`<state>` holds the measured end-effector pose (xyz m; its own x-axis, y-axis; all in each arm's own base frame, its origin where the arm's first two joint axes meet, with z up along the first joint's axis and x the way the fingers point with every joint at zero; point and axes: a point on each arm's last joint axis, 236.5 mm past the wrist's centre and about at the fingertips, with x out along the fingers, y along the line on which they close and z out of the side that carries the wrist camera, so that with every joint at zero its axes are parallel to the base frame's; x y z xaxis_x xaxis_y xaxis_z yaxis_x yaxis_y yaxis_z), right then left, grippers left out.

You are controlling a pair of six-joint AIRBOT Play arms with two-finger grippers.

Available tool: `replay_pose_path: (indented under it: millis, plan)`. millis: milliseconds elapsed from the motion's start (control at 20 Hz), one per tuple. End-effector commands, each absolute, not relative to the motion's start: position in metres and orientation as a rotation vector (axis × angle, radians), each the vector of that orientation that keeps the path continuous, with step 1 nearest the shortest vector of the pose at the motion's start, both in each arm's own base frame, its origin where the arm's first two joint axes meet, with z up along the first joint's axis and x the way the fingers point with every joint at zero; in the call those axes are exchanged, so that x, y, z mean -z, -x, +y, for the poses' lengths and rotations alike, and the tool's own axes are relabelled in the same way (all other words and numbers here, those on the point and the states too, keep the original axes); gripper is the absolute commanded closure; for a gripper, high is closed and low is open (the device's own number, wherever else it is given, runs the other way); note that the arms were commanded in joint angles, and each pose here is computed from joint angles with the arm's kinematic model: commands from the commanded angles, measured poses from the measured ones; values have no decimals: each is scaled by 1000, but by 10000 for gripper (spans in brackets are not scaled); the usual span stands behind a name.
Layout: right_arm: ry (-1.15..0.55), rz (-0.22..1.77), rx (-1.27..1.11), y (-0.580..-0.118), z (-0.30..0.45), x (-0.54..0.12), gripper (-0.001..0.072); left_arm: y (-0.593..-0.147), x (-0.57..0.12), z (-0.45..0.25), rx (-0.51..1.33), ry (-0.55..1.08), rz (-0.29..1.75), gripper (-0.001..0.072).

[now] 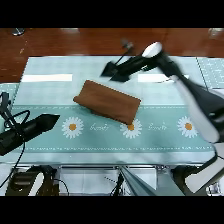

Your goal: Fold the shirts.

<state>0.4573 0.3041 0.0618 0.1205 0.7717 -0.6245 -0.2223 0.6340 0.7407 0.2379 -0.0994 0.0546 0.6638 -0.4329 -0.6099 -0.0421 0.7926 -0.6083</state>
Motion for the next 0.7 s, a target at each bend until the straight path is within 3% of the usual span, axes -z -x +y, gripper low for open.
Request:
replay_pose_path:
  millis: [0,150,350,450,650]
  plan:
    - [-297,1335,-506,-430,150,-79,86,-238,-53,-100,239,639,830,689]
    - [-305,1305,-206,-377,80,-51,86,-239,-54,-99,237,639,823,688]
    - [-644,1192,-64,-320,106,34,87,-240,-55,-99,235,642,817,688]
    - [-786,1200,-49,-312,125,61,86,-240,-55,-100,238,647,816,689]
    - [-847,1293,-193,-321,185,79,87,-240,-55,-100,239,649,818,688]
